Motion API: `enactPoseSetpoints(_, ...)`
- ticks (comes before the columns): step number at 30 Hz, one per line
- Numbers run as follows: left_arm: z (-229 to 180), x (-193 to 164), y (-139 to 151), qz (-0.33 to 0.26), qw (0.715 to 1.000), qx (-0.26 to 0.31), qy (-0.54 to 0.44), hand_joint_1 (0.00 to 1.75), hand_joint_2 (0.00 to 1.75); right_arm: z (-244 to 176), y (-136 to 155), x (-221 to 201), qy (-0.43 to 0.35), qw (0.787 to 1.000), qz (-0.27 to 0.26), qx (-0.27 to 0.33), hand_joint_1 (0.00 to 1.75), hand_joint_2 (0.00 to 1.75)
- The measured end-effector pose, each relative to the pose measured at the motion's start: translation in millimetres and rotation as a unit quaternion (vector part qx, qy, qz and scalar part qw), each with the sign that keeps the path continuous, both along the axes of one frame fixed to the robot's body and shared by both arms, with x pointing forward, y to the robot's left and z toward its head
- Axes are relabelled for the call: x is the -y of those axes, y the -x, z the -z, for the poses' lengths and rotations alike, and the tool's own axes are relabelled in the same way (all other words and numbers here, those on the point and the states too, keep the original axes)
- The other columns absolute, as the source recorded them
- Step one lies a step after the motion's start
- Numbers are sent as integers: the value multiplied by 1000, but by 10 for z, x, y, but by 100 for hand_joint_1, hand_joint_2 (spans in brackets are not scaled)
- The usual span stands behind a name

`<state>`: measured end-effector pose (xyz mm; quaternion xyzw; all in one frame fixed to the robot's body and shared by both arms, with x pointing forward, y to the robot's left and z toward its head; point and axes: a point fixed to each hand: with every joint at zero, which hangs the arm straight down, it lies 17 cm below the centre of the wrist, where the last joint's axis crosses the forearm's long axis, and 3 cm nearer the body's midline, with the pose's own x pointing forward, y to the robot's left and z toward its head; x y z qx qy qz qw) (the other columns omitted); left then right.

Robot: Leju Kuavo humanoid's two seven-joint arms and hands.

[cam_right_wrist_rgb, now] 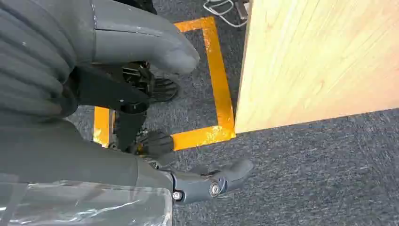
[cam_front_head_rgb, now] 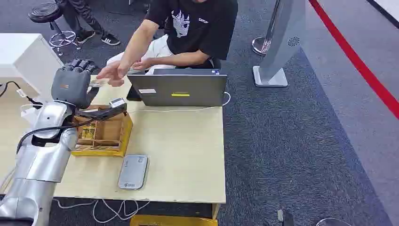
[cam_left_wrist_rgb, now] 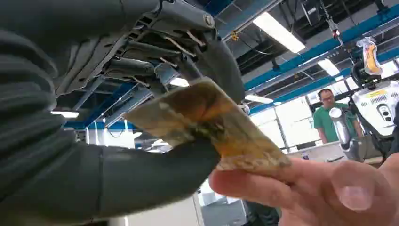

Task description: Pass the card to the sensor for recognition and then transmit it.

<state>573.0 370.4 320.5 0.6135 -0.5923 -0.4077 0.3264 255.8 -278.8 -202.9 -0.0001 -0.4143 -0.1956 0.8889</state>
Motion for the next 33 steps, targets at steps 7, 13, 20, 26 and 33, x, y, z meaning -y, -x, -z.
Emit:
enactPoseSetpoints(7,44,47,67,12,1000,3,6,175,175,14,35,54,1,1000,5,-2,0,175)
enactPoseSetpoints(13,178,281,264,61,998,10,27,175,175,35,78,116,10,1000,13,-6,0,175)
enactPoseSetpoints(20,477,783,741,119,991,10,62,175,175,47,142,131,6,1000,22,-4,0,175)
enactPoseSetpoints(26,527,937,909,138,988,11,62,175,175,52,160,153,7,1000,26,-5,0,175)
enactPoseSetpoints(33,1314,1453,1332,181,980,-70,49,175,175,67,244,226,9,999,41,-4,0,175)
